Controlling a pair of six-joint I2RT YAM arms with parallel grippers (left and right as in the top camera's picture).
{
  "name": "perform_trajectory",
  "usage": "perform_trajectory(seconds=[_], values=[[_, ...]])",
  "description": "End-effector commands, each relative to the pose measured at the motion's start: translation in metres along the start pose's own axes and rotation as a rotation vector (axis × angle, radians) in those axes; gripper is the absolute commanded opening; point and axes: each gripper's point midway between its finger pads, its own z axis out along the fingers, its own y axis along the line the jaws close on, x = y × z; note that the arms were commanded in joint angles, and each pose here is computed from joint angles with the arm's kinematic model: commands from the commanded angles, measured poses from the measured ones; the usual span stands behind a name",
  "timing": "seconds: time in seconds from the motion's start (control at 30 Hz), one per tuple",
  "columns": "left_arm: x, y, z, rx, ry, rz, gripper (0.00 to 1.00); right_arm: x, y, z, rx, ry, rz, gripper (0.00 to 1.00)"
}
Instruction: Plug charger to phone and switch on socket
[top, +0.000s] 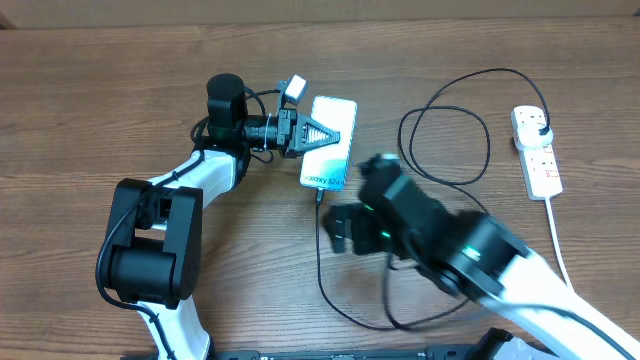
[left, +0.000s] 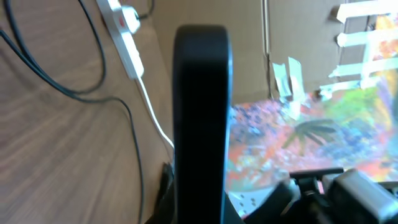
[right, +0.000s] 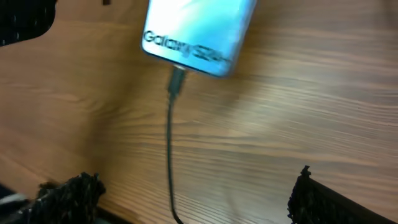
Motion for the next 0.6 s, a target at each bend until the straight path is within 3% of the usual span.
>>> perform_trajectory(seconds=[0.0,0.23,0.57], values=[[-0.008,0.009,0.004,-0.047,-0.060,0.064,0.04,-0.022,-0.021,-0.040,0.067,-0.169,0.013,1.00],[-0.003,0.054,0.009,-0.217,-0.119,0.021,0.04,-0.026,-0.036,-0.080,0.065,-0.294,0.032,1.00],[0.023,0.105,-0.003,-0.450,-0.086,0.011,0.04,-0.026,-0.036,-0.072,0.083,-0.273,0.028,1.00]])
